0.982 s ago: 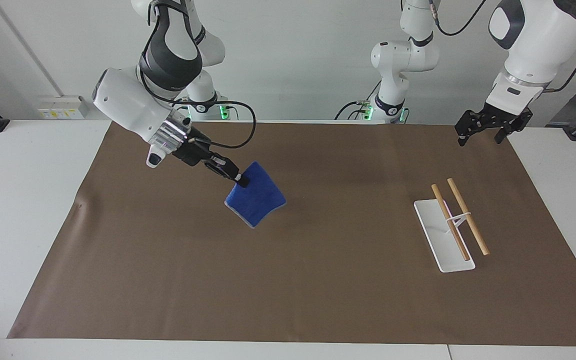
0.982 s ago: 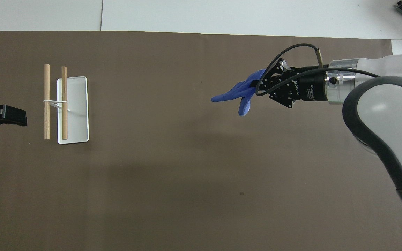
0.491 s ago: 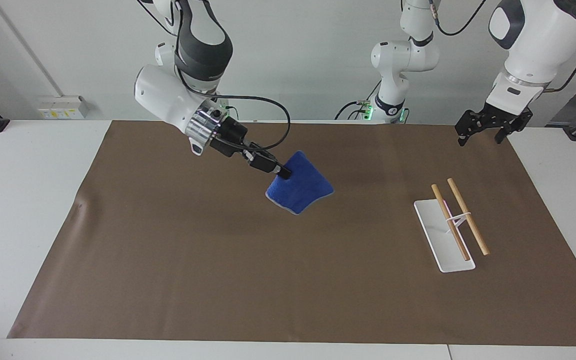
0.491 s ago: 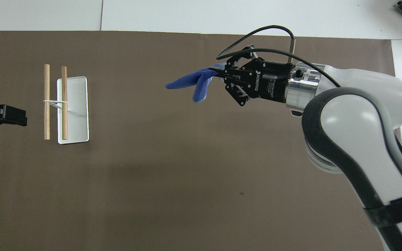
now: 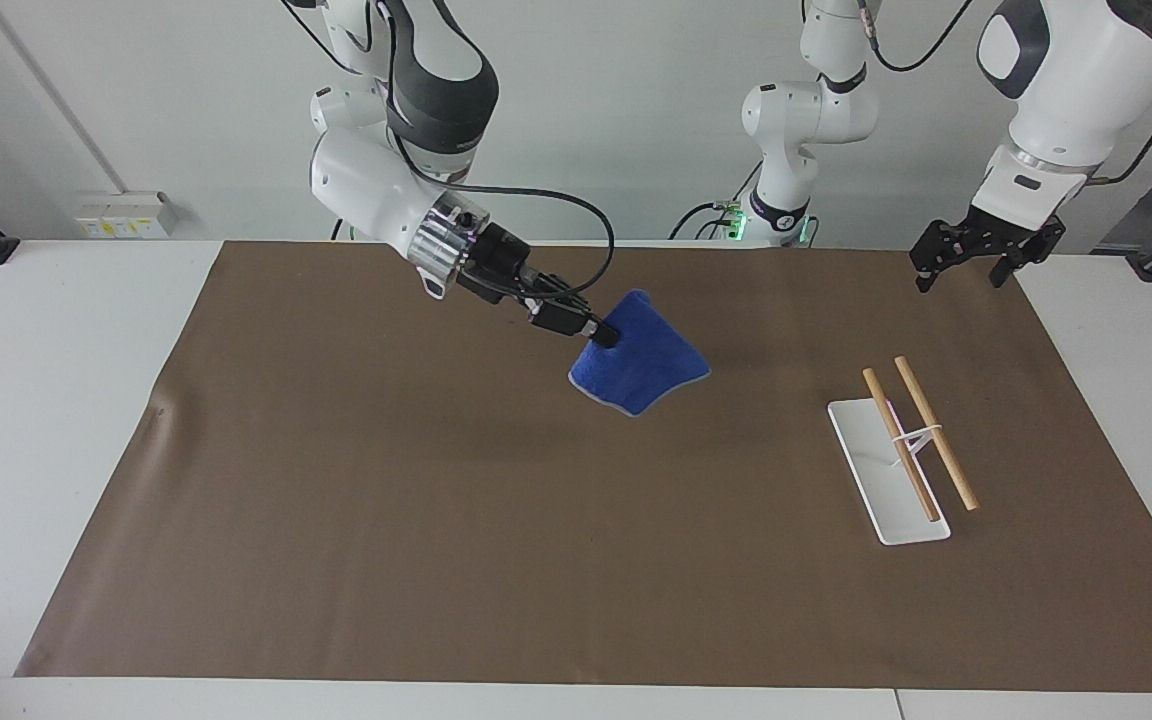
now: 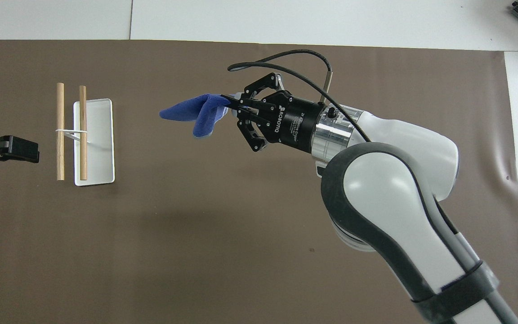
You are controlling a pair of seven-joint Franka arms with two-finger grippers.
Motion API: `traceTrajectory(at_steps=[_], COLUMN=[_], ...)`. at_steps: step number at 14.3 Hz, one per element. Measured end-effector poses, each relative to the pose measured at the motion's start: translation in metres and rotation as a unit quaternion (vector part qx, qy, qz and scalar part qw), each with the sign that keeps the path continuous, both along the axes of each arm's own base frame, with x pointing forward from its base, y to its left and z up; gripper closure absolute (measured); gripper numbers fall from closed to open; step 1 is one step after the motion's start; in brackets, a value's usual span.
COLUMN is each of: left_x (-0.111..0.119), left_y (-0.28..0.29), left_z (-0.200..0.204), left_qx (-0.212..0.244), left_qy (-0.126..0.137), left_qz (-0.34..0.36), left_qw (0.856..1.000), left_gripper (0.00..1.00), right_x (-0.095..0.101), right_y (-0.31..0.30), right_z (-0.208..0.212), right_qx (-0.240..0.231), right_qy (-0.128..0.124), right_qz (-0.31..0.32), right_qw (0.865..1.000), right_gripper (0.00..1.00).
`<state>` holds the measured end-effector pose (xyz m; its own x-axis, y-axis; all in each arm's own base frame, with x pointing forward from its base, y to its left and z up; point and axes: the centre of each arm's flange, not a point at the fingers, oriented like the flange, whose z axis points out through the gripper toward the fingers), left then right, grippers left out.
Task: Right arm passes towel to left arm to hang
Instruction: 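Lift the blue towel with the right gripper toward the wooden rack, then carry the towel forward with the right gripper while the left gripper approaches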
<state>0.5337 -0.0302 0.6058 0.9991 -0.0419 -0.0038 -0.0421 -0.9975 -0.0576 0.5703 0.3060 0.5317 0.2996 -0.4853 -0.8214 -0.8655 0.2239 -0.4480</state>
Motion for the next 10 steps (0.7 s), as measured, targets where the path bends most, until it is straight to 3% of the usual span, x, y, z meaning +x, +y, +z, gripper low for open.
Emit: traceTrajectory(at_steps=[5,8,10], left_x=[-0.006,-0.008,-0.005], left_y=[-0.008,-0.018,-0.023], left_z=[0.004,-0.003,-0.01], left_qx=[-0.006,-0.077,-0.127], left_qy=[0.002,-0.002,-0.019], left_qz=[0.005,0.114,0.203], left_qw=[1.0,0.99,0.971], left_gripper=[0.0,0.0,0.0], right_x=[-0.001,-0.001,-0.001], right_y=[0.005,0.005,0.005], right_z=[-0.003,-0.004,-0.004], right_qx=[-0.003,-0.003,-0.003], right_qy=[0.0,0.001,0.001], right_qz=[-0.005,-0.005,-0.005], right_qw=[1.0,1.0,1.0], right_gripper=[0.96,0.96,0.96])
